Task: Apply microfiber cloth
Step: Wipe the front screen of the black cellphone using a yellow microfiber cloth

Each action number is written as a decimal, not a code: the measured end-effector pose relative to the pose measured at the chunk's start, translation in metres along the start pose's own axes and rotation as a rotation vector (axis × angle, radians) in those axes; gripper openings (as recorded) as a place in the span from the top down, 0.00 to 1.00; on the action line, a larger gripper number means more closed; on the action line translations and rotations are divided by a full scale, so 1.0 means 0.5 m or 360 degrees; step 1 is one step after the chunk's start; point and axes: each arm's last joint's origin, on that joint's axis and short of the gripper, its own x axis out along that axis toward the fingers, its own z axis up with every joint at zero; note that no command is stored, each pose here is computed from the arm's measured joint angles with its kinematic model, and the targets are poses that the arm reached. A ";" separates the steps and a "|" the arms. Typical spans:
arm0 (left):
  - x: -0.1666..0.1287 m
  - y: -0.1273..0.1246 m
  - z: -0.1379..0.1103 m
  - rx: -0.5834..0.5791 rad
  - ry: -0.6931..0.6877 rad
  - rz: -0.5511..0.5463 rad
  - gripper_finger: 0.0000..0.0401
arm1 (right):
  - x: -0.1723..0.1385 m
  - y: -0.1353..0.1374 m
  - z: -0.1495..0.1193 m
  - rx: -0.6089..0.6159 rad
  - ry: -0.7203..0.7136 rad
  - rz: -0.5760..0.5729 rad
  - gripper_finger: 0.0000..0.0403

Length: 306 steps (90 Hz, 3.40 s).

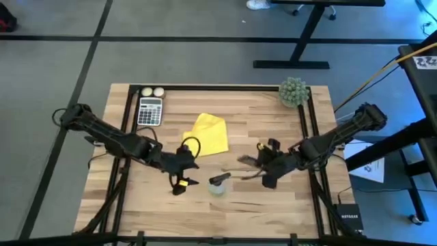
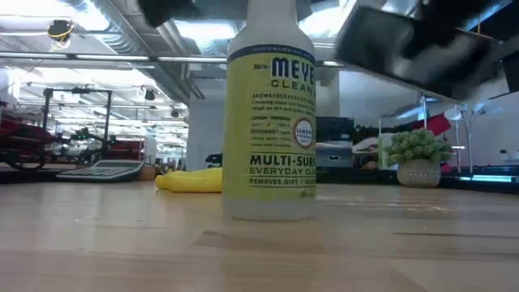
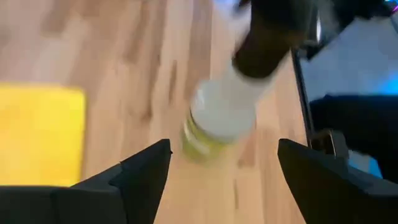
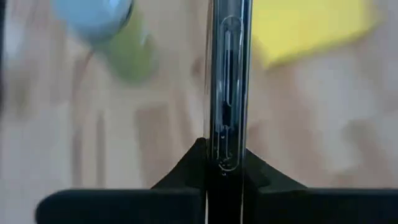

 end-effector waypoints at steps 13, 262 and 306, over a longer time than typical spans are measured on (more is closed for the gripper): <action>0.025 -0.021 -0.040 -0.0063 0.0005 0.0019 0.30 | 0.039 0.033 -0.064 0.0181 0.0029 0.0268 0.96; 0.087 -0.134 -0.200 -0.0488 -0.0238 0.0182 0.30 | 0.200 -0.075 0.082 -0.0054 -0.0397 -0.0063 0.37; 0.088 -0.131 -0.199 -0.0487 -0.0257 0.0211 0.30 | 0.430 -0.235 0.173 -0.0061 -0.0373 -0.0180 0.37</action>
